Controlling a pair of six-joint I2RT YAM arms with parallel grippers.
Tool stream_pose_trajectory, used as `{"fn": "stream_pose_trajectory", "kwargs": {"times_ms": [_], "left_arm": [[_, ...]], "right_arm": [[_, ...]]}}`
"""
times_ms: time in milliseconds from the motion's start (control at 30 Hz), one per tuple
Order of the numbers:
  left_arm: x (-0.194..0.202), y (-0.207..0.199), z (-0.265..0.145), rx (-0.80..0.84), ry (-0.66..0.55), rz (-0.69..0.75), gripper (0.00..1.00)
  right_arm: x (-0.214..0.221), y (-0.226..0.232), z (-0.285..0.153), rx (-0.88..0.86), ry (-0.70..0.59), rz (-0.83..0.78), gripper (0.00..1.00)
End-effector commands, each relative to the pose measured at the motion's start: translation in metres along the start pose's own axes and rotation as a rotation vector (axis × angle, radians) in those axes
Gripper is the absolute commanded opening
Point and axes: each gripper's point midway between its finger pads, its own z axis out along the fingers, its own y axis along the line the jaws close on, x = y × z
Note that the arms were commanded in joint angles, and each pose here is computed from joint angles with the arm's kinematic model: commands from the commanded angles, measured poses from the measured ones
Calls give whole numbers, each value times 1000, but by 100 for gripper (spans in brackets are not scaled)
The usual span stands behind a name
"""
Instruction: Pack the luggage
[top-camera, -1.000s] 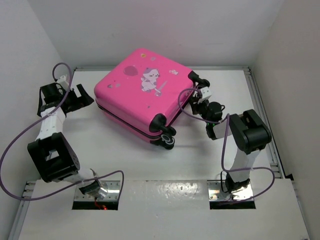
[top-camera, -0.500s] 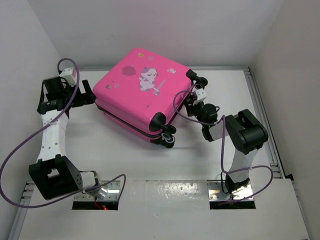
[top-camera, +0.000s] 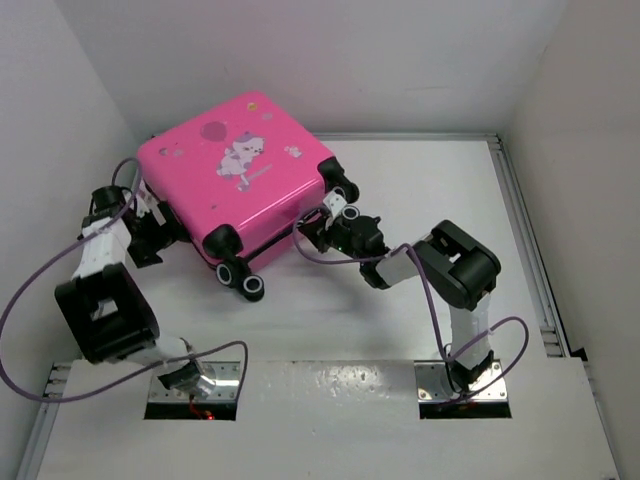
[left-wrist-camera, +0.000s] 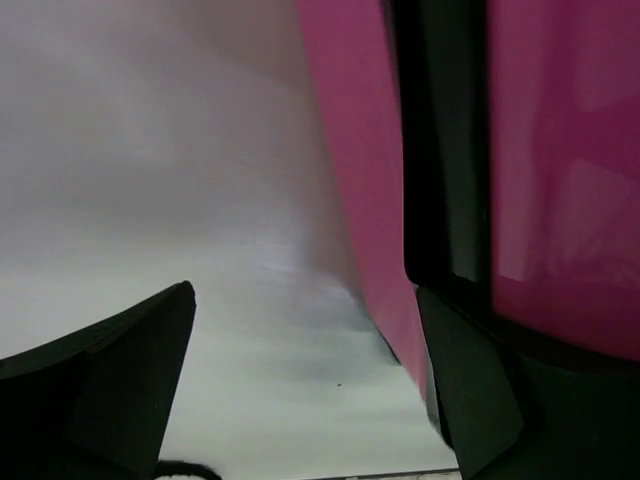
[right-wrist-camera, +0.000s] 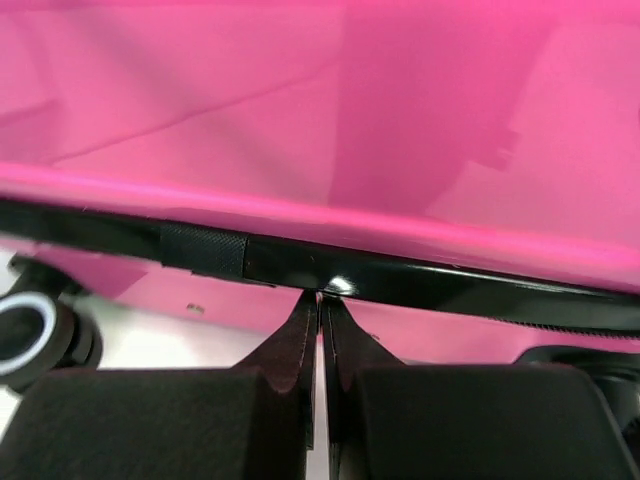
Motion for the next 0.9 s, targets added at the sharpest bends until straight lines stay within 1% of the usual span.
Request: {"fn": "stream_pose_trajectory", "kwargs": {"times_ms": [0,33,67,133,200,233,267,300,333,367,400,433,467,500,567,600,633,667,733,867], "left_arm": [[-69,-45,50,139,-116,-22,100],[-86,-55,62,164,-127,-15,100],[-122,-79,59,206,-178,7,100],[-142,-88,78,217,-178,32,100],[-168,-100,61,213,-253,133,100],[-168,-103,53,201,-273,162,100],[-171,-107,26,195,-325,213,100],[-155,-103,21,189,-313,226,100],[-148,-103,8,189,-324,245,100],[-134,-105,-4,203,-303,259,100],[-113,-111,-29,239,-289,280,100],[-109,-117,-41,266,-307,292,100],[-92,-118,-51,285,-273,300,100],[-80,-126,-72,309,-298,322,100],[-74,-124,-91,287,-349,322,100],[-65,-130,-106,308,-383,355,100],[-60,-134,-112,325,-389,389,100],[-52,-139,-112,336,-377,432,100],[-37,-147,-105,347,-338,469,100],[-30,-145,-73,315,-228,450,100]], "right_arm": [[-114,30,7,-127,-378,-108,0],[-112,31,8,-131,-367,-107,0],[-112,34,8,-135,-365,-108,0],[-110,39,10,-146,-353,-112,0],[-113,44,12,-155,-359,-124,0],[-111,43,13,-150,-353,-124,0],[-110,39,15,-132,-352,-129,0],[-112,39,17,-128,-356,-132,0],[-110,32,18,-95,-351,-126,0],[-110,31,20,-83,-351,-125,0],[-109,28,22,-63,-348,-121,0],[-111,24,23,-33,-353,-122,0],[-111,23,23,-19,-351,-131,0],[-111,21,24,-4,-351,-134,0],[-111,15,24,41,-351,-133,0],[-113,14,22,57,-356,-142,0],[-114,11,22,78,-358,-138,0],[-115,10,20,96,-357,-149,0],[-118,7,18,140,-357,-152,0],[-115,1,10,210,-327,-159,0]]}}
